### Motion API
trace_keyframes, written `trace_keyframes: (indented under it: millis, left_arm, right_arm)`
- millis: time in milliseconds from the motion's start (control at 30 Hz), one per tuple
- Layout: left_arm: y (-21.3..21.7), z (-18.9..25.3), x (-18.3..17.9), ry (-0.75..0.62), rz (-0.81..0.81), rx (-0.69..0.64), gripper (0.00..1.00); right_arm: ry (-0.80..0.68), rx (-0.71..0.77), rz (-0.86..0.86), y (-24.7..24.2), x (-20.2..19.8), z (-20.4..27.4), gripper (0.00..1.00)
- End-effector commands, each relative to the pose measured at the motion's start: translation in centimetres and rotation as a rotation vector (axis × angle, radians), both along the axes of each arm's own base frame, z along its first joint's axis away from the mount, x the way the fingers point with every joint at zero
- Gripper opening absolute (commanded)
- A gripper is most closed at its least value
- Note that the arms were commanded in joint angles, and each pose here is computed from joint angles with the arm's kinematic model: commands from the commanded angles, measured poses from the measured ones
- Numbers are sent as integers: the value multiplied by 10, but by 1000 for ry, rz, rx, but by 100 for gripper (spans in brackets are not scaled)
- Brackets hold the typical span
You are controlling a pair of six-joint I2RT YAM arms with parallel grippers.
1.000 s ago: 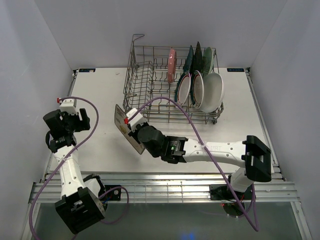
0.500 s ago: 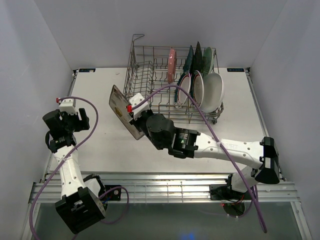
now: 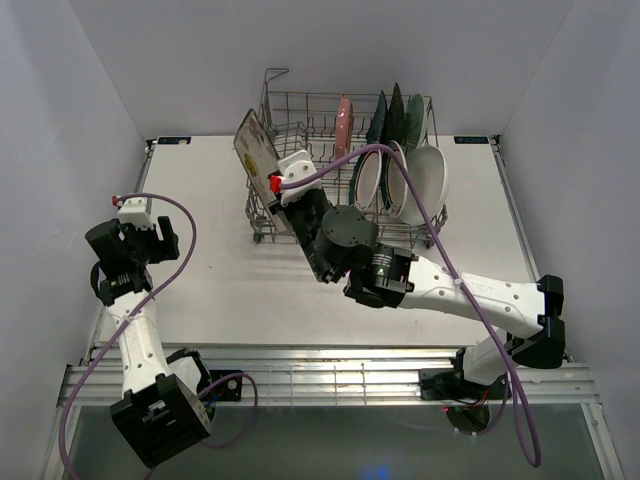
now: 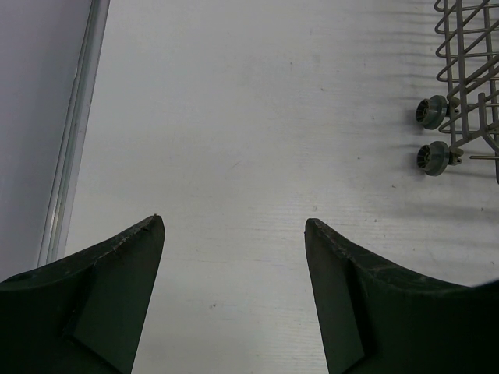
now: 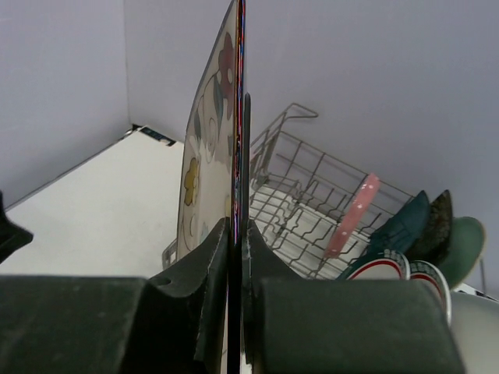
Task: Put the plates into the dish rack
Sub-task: Pick up the plate at the center of the board.
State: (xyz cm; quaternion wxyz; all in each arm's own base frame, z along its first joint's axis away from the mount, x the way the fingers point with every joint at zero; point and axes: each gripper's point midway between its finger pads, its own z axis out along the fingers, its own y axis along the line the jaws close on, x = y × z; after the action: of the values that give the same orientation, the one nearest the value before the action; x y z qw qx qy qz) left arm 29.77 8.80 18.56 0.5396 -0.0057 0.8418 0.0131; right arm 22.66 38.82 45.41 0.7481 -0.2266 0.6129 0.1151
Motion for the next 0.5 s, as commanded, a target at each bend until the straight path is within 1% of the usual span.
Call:
trace_keyframes:
  millis: [0,133,267,467]
  left_arm:
    - [-1,7,2,-24,-10,1,83]
    - [-3,7,1,-22,-21,-5,83]
    - [-4,6,2,-20,-26,-10,83]
    - [-4,7,2,-27,-32,-1,83]
  right_arm:
    - [-114,415,-143,-84,0,127,8]
    - [-130,421,-183,-101,3,140,8]
    - [-136,401,-243,-115,10,141,8]
    - [-139,365,-356,-131,36,131,8]
